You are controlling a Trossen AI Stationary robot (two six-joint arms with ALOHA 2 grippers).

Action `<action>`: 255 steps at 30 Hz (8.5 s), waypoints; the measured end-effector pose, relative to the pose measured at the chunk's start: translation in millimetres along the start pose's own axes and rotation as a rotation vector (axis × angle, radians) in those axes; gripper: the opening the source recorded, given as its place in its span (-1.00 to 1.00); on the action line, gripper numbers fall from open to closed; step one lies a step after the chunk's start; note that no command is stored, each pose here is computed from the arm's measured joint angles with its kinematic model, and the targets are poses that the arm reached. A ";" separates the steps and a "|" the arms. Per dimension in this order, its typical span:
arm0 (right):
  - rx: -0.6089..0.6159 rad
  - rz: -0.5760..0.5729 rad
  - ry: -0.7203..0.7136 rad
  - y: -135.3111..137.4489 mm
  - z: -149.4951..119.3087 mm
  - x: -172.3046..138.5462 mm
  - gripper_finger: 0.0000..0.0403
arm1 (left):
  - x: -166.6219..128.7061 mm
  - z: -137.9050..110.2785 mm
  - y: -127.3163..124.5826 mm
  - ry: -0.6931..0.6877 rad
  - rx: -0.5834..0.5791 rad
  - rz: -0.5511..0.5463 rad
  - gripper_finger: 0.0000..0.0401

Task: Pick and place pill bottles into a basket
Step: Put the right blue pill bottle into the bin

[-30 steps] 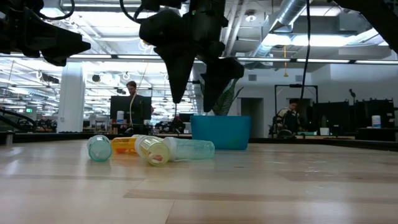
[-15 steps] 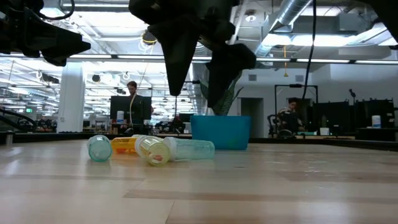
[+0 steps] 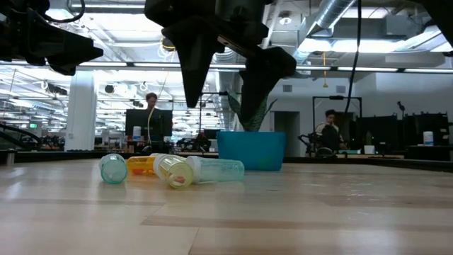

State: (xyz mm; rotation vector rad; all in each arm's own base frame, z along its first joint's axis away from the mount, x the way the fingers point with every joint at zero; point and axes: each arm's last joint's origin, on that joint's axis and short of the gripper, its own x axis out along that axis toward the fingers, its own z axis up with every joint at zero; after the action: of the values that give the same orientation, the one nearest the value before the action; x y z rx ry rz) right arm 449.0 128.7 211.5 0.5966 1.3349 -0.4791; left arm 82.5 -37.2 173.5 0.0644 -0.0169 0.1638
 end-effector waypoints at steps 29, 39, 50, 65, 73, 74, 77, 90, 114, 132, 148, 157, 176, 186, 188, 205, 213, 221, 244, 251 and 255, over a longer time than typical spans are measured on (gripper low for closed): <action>-0.030 0.048 0.152 13.3 -4.4 62.6 0.96 | 0.1 0.0 -0.1 0.001 0.001 0.000 -0.13; -0.075 0.065 0.204 12.4 -6.5 61.6 0.96 | 0.1 -0.2 -0.1 0.001 0.002 0.000 -0.13; -0.030 -0.052 0.295 -0.3 -12.5 59.7 0.96 | 0.1 -0.1 -0.1 0.001 0.001 0.000 -0.13; -0.021 -0.045 0.208 -0.1 5.9 36.7 0.96 | 0.1 -0.1 -0.1 0.001 0.001 0.000 -0.13; -0.013 -0.014 0.100 3.9 19.9 15.9 0.97 | 0.1 -0.1 -0.1 0.001 0.001 0.000 -0.13; -0.013 -0.014 0.093 4.0 20.5 14.8 0.98 | 0.1 -0.1 -0.1 0.001 0.001 0.000 -0.13; -0.007 -0.040 0.079 2.8 20.2 14.1 0.97 | 0.1 -0.2 -0.1 0.001 0.001 0.000 -0.13; 0.099 -0.085 0.056 1.0 18.9 14.1 0.97 | 0.1 -0.2 -0.1 0.001 0.001 0.000 -0.13; 0.077 -0.093 0.041 6.3 13.5 34.1 0.95 | 0.1 -0.2 -0.1 0.001 0.002 0.000 -0.13; 0.022 -0.071 0.058 9.1 11.8 40.4 0.95 | 0.1 -0.2 -0.1 0.002 0.002 0.000 -0.13; 0.012 -0.071 0.059 9.3 11.5 40.3 0.95 | 0.1 -0.2 -0.1 0.002 0.002 0.000 -0.13; -0.006 -0.071 0.060 9.2 11.4 40.3 0.95 | 0.1 -0.1 -0.1 0.001 0.001 0.000 -0.13; 0.001 -0.080 0.065 8.1 11.1 40.2 0.95 | 0.1 -0.2 -0.1 0.001 0.001 0.000 -0.13; 0.028 -0.072 0.098 5.4 7.4 56.2 0.95 | 0.1 -0.1 -0.1 0.001 0.002 0.000 -0.13; 0.031 -0.069 0.116 5.3 4.8 60.9 0.95 | 0.1 -0.1 -0.1 0.001 0.001 0.000 -0.13; 0.000 -0.060 0.103 3.8 6.7 66.4 0.87 | 0.1 -0.2 -0.1 0.001 0.001 0.000 -0.13; -0.002 -0.065 0.106 3.2 6.6 66.1 0.50 | 0.1 -0.2 -0.1 0.001 0.002 0.000 -0.13; -0.017 -0.131 0.136 -8.1 8.6 55.5 0.40 | 0.1 -0.2 -0.1 0.001 0.002 0.000 -0.13; -0.324 -0.385 0.120 -140.6 108.3 -12.3 0.45 | 0.1 -0.1 -0.1 0.001 0.001 0.000 -0.13; -0.477 -0.317 0.168 -182.3 137.0 -12.2 0.45 | 0.1 -0.2 -0.1 0.002 0.002 0.000 -0.13; -0.530 -0.261 0.162 -195.3 147.1 -12.1 0.45 | 0.1 -0.2 -0.1 0.001 0.002 0.000 -0.13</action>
State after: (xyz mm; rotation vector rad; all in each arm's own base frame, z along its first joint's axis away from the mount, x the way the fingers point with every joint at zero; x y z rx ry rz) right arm 432.9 -115.5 217.3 0.0214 1.6251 -0.2693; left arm 82.6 -37.2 173.3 0.0658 -0.0153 0.1637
